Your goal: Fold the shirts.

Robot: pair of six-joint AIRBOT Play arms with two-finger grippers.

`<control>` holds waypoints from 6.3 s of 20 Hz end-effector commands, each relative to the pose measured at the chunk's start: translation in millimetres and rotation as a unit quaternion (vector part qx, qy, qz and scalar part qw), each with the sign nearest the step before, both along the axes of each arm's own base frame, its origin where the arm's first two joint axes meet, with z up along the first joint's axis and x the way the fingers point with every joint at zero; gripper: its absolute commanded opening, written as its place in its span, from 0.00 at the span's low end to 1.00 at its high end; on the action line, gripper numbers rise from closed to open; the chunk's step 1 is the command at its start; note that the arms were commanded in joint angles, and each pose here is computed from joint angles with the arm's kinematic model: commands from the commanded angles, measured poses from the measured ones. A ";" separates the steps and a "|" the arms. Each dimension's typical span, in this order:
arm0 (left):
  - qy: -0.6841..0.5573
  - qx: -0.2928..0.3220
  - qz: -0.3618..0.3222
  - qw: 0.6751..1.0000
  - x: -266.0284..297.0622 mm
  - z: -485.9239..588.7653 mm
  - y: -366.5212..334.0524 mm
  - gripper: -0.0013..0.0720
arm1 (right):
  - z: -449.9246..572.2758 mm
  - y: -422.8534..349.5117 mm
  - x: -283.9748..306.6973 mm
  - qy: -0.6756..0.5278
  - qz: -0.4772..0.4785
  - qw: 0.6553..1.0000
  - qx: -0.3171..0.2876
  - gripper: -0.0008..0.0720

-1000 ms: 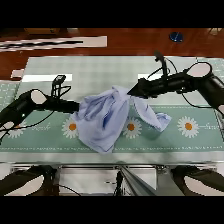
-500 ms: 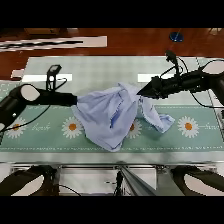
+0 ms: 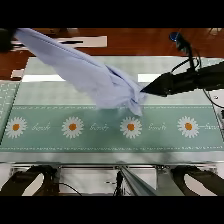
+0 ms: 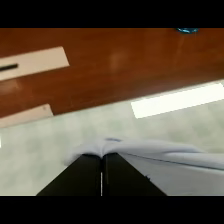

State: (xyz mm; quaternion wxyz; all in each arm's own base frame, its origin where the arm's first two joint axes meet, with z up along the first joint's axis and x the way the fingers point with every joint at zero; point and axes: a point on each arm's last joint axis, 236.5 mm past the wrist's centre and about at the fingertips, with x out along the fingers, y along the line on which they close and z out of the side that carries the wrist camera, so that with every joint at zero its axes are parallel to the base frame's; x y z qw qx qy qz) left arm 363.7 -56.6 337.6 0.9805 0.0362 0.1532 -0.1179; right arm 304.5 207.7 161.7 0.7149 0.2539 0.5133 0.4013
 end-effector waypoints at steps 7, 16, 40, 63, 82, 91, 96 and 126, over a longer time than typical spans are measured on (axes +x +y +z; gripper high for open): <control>-0.075 0.085 0.082 0.990 -83.9 86.2 52.0 0.05 | 153.4 -3.9 0.8 -0.198 -0.035 0.979 0.014 0.04; -0.115 0.048 0.041 0.991 -124.5 114.0 27.8 0.05 | 222.1 -3.5 -16.6 -0.245 -0.058 0.967 0.043 0.04; 0.435 -0.202 -0.009 0.878 -123.2 -327.8 -57.6 0.05 | -158.6 -12.6 46.9 -0.028 -0.002 0.949 -0.313 0.04; 0.381 -0.241 0.012 0.893 -78.1 -354.5 -55.9 0.05 | -129.8 -72.1 126.9 -0.210 0.021 0.866 -0.452 0.74; 0.402 -0.203 -0.019 0.893 -93.0 -362.0 -58.6 0.05 | -155.9 -206.6 108.2 0.029 -0.137 0.964 -0.226 0.76; 0.427 -0.202 -0.034 0.881 -106.1 -365.0 -64.6 0.05 | -207.3 -166.2 89.5 0.119 -0.055 0.982 -0.139 0.76; 0.427 -0.202 -0.034 0.881 -106.1 -365.0 -64.6 0.05 | -230.1 -162.0 78.7 0.157 -0.036 0.978 -0.133 0.76; -0.085 -0.064 0.008 0.994 -26.1 70.5 26.2 0.05 | 121.6 -205.3 106.7 -0.274 -0.287 0.906 -0.148 0.04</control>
